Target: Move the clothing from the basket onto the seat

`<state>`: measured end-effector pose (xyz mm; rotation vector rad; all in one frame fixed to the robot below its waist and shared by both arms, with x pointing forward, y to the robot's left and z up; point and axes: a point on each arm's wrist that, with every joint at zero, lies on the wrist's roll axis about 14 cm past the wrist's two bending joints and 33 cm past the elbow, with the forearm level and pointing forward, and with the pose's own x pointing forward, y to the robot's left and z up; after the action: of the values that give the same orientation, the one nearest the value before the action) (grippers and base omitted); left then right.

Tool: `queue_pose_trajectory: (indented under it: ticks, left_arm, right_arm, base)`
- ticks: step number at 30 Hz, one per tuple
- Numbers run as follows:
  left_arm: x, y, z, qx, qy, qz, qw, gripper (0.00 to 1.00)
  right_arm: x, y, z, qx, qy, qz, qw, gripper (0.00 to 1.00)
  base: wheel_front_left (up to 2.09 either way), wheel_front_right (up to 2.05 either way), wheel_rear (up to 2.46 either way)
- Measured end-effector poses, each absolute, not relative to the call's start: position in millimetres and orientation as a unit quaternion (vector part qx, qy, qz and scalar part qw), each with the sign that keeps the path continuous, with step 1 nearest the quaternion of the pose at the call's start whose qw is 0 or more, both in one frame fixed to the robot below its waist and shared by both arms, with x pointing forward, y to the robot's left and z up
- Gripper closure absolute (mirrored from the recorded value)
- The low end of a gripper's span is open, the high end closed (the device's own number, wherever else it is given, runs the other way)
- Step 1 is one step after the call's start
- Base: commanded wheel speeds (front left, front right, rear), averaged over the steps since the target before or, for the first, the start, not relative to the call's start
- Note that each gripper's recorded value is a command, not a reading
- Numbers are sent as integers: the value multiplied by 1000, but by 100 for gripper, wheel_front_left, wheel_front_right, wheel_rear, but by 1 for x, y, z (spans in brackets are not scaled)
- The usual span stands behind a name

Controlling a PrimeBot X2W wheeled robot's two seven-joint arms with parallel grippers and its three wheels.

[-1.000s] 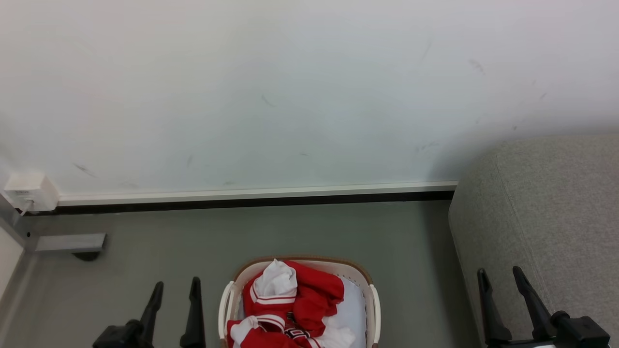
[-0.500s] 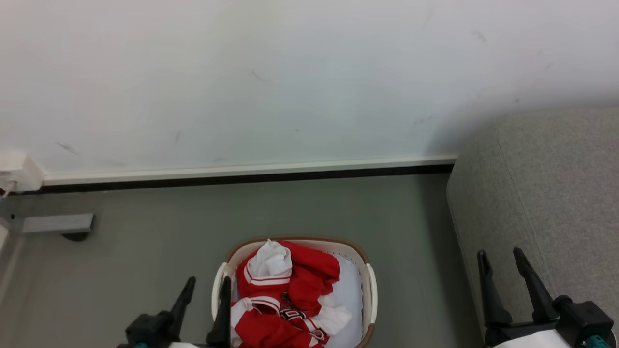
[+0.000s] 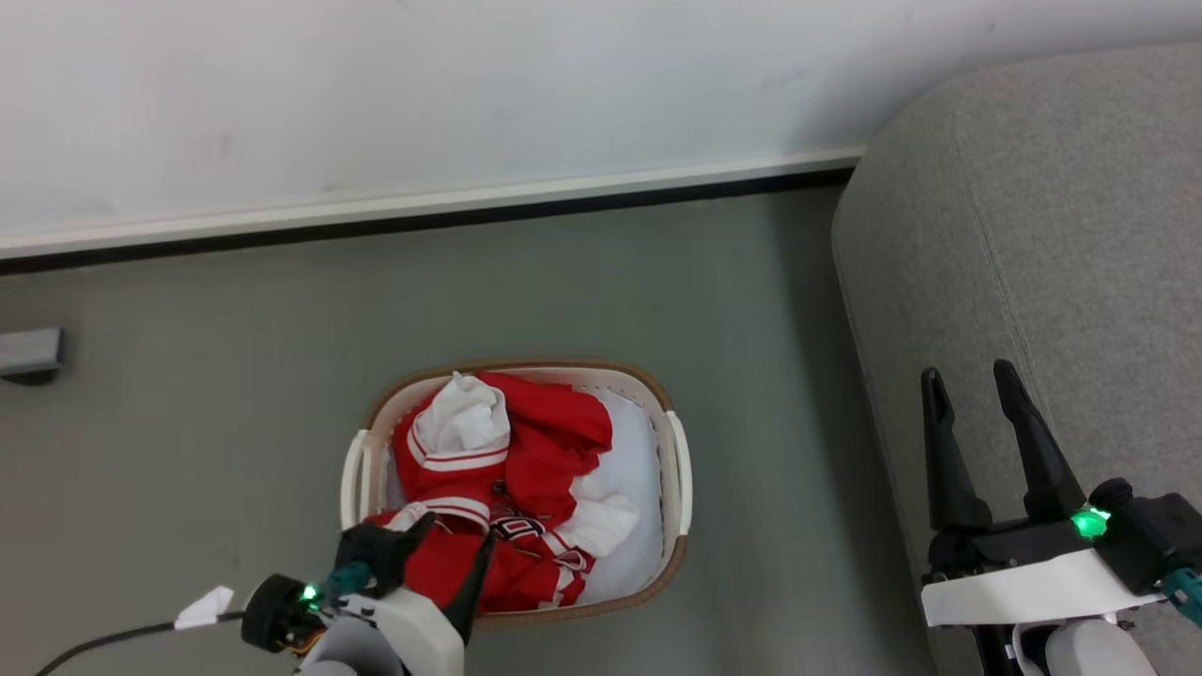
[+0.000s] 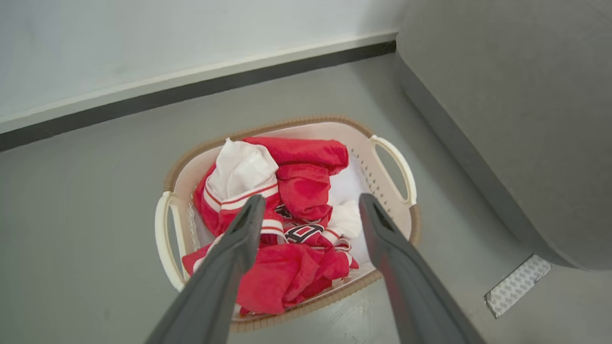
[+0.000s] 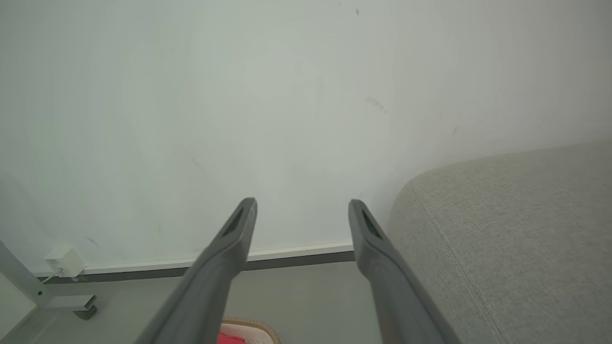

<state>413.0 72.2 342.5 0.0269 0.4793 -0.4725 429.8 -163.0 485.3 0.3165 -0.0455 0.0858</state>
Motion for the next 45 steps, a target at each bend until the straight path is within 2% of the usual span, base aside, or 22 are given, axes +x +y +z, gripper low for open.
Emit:
queue_pose_trajectory:
  ticks: [8,18,40,41,43,45]
  left_arm:
    - [406,56,280,73,339,-302,888,0]
    - [402,61,220,120,423,-332,834,0]
    - [420,77,165,185,459,-340,800,0]
    - [420,77,163,187,461,-340,798,23]
    - [420,78,160,189,465,-341,795,100]
    - [419,77,158,191,468,-344,791,100]
  right_arm:
    - [439,-186,470,168,-11,8,986,0]
    - [446,-207,448,171,7,-25,985,0]
    - [456,-218,414,170,42,-43,984,0]
    - [456,-218,412,170,44,-44,984,0]
    - [457,-218,411,169,45,-44,984,0]
    - [458,-218,411,169,45,-44,984,0]
  base:
    - [0,0,0]
    - [0,0,0]
    - [0,0,0]
    - [0,0,0]
    - [0,0,0]
    - [0,0,0]
